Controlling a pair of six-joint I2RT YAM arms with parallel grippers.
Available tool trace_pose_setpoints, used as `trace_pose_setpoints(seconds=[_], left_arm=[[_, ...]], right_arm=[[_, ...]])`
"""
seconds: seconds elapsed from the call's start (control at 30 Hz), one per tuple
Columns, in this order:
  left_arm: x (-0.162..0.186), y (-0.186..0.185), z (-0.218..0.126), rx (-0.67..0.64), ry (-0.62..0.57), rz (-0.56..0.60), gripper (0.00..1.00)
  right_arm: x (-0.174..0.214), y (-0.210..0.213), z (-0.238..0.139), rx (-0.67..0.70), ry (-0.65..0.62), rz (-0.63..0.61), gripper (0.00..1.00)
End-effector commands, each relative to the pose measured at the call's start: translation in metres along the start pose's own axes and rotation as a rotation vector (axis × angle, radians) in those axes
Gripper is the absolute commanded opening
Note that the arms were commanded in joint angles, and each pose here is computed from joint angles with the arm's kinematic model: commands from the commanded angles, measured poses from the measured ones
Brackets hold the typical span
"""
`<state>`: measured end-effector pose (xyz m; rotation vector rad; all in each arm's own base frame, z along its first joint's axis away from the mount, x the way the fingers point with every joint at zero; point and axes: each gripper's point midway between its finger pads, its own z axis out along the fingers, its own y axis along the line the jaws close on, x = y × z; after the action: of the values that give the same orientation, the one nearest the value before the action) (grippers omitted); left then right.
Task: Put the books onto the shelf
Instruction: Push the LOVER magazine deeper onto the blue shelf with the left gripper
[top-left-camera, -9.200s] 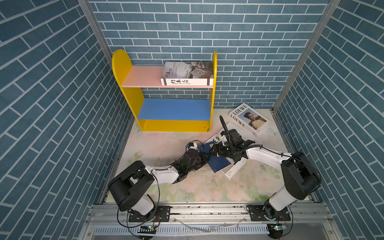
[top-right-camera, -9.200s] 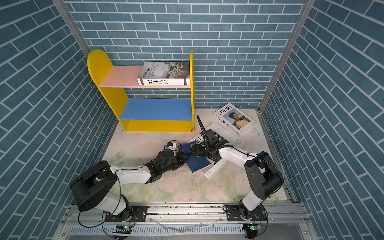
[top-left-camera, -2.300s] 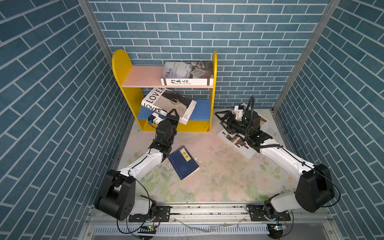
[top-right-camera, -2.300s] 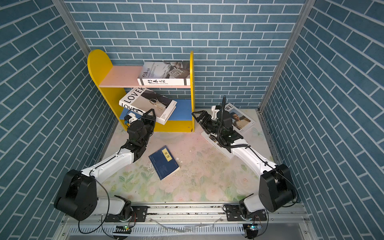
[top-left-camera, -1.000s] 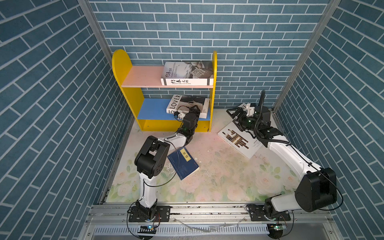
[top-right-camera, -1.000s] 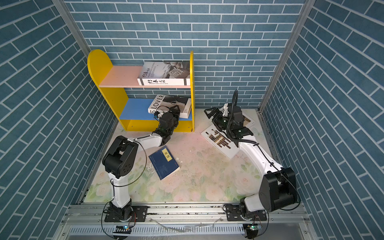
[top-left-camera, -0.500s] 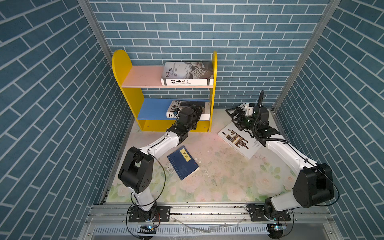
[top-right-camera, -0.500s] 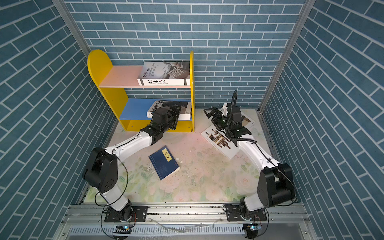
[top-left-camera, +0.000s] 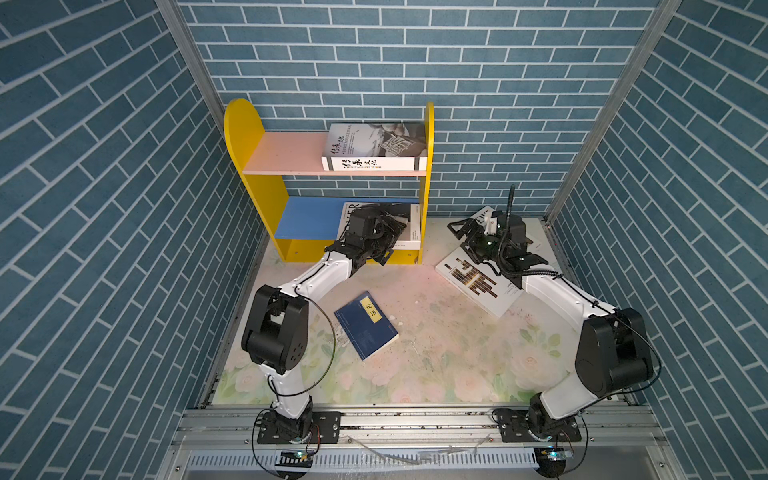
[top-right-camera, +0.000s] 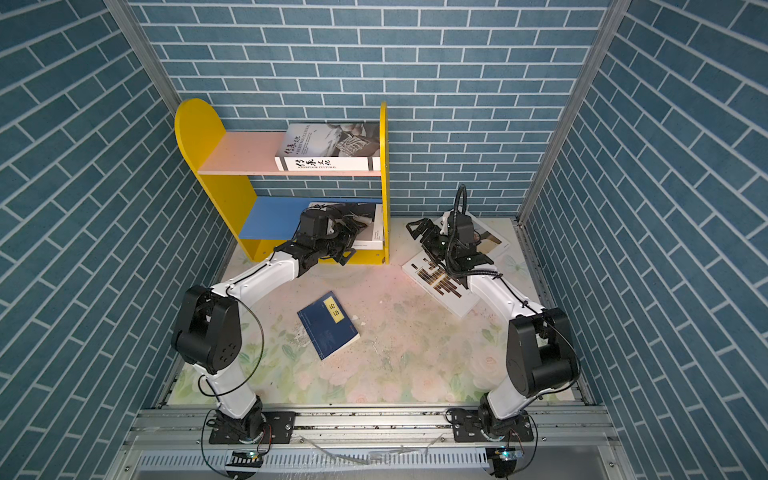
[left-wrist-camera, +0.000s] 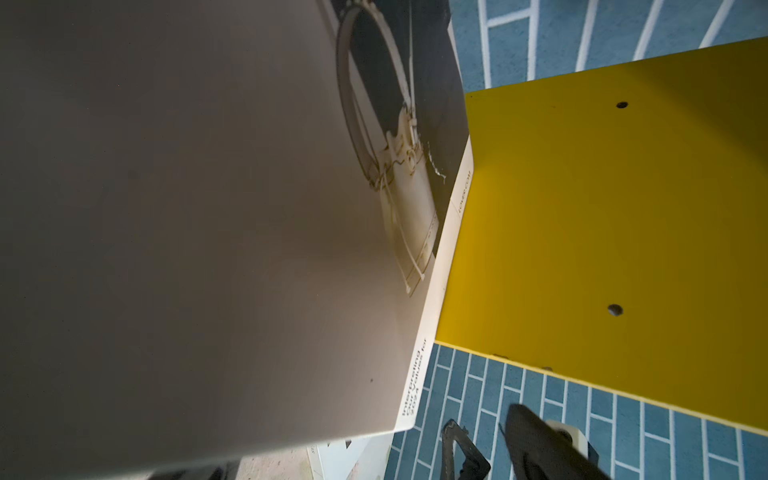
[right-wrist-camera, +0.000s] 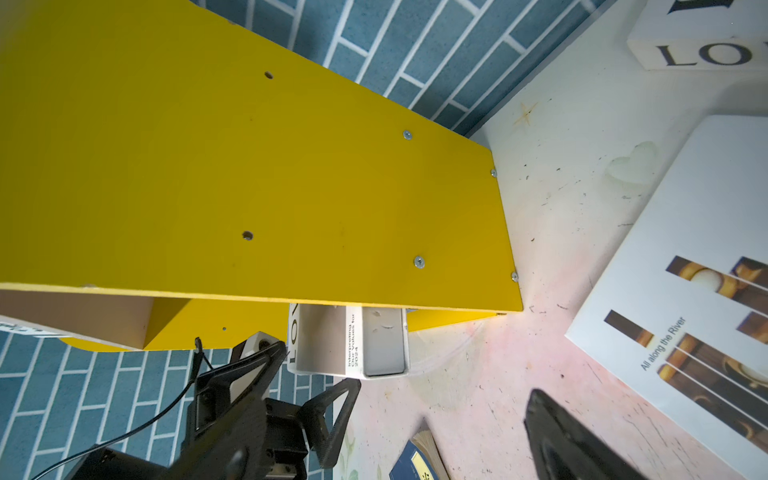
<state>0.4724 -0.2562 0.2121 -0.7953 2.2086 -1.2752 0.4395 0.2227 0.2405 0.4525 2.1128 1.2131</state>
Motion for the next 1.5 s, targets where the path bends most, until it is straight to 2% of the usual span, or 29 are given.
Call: trace_pose_setpoints(seconds=[0.0, 0.37, 0.6, 0.93, 1.03, 1.17, 1.47], left_arm=[[-0.005, -0.020, -0.012, 0.047, 0.016, 0.072, 1.00], [-0.026, -0.024, 0.006, 0.134, 0.041, 0.038, 0.96], [-0.034, -0.029, 0.017, 0.143, 0.063, 0.044, 0.92], [-0.047, -0.024, 0.003, 0.113, 0.057, 0.085, 0.92], [-0.041, -0.023, -0.007, 0.110, 0.076, 0.101, 0.92], [-0.041, -0.018, -0.038, 0.065, 0.039, 0.172, 0.92], [-0.086, 0.021, -0.099, -0.103, -0.091, 0.252, 0.93]], right_arm=[[-0.010, 0.016, 0.004, -0.030, -0.045, -0.041, 0.98], [-0.011, 0.018, 0.014, -0.009, -0.046, -0.037, 0.97], [-0.011, 0.017, 0.018, 0.005, -0.055, -0.039, 0.97], [-0.009, 0.018, 0.029, 0.014, -0.042, -0.039, 0.97], [-0.009, 0.020, 0.035, 0.010, -0.035, -0.042, 0.97], [-0.009, 0.022, 0.041, 0.005, -0.029, -0.046, 0.97], [-0.001, 0.033, 0.056, -0.003, -0.004, -0.140, 0.96]])
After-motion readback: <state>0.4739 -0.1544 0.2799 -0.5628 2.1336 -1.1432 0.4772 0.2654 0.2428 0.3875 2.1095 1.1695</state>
